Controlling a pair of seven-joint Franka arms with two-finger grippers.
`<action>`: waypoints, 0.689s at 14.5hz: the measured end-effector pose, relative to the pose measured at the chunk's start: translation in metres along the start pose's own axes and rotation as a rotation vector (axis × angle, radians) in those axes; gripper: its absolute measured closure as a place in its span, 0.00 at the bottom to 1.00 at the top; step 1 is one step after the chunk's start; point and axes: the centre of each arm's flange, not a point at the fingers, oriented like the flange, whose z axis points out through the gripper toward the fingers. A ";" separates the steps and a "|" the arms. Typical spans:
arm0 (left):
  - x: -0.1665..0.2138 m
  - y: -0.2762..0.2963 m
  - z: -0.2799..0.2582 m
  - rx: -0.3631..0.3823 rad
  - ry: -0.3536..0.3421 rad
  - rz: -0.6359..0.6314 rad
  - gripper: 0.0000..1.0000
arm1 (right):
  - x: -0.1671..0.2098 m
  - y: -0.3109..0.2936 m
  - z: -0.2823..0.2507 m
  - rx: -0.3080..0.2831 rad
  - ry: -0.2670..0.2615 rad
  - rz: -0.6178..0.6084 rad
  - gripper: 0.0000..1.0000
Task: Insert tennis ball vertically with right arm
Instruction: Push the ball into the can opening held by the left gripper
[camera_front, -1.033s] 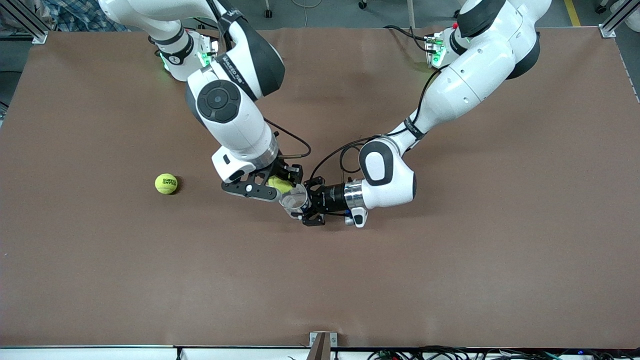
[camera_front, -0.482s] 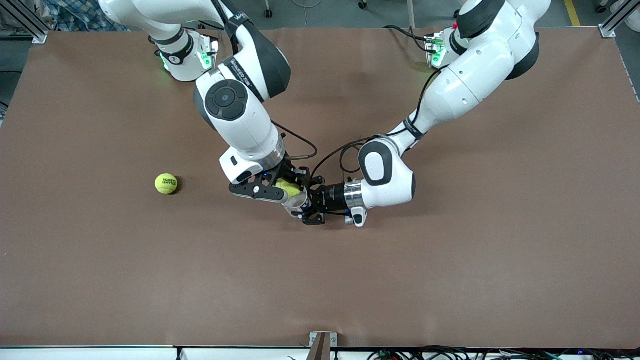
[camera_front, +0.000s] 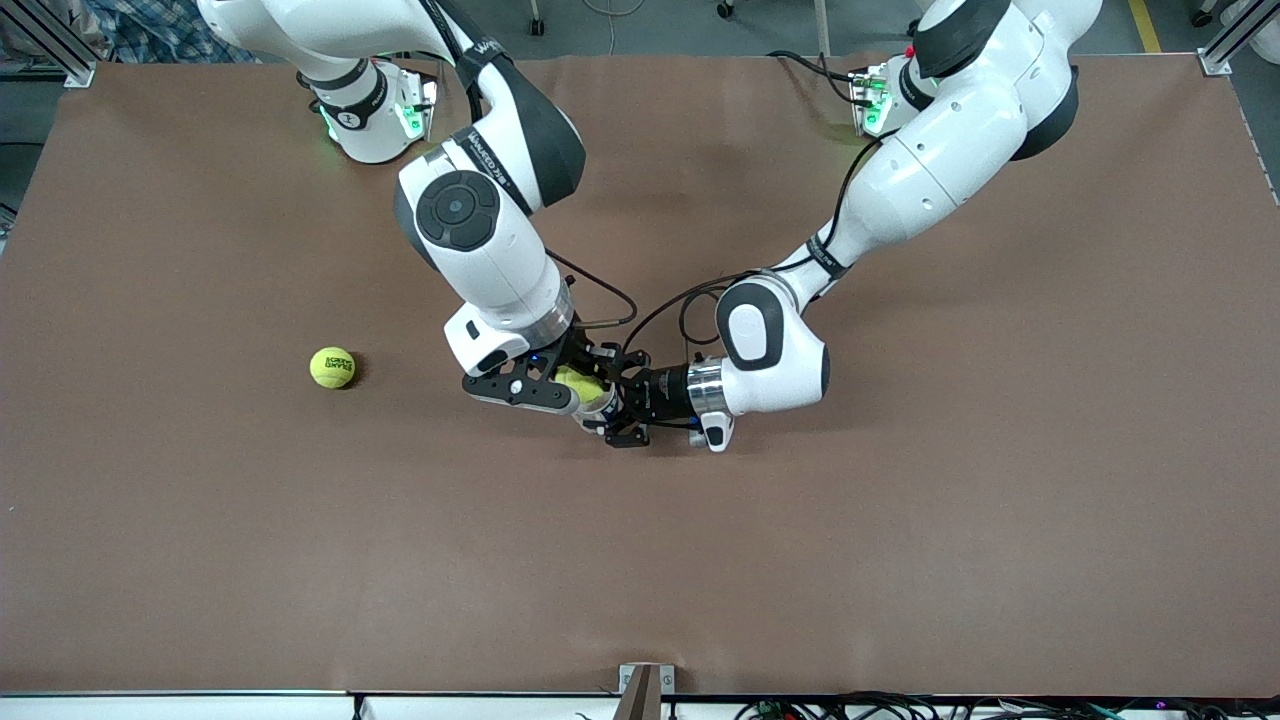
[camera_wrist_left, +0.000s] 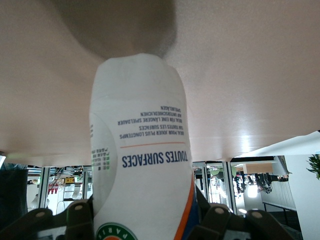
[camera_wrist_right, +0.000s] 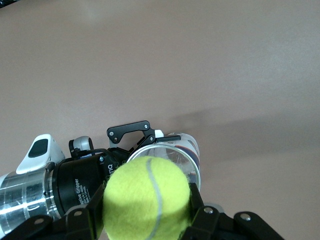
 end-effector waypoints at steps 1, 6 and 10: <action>0.000 -0.001 0.000 0.001 0.001 0.000 0.34 | 0.000 0.000 0.002 -0.002 -0.001 0.000 0.34; 0.001 -0.001 0.000 0.002 0.001 -0.001 0.34 | 0.000 0.001 0.009 -0.010 -0.007 0.001 0.34; 0.001 -0.001 0.000 0.002 0.001 0.000 0.34 | 0.000 0.001 0.011 -0.012 -0.008 0.001 0.33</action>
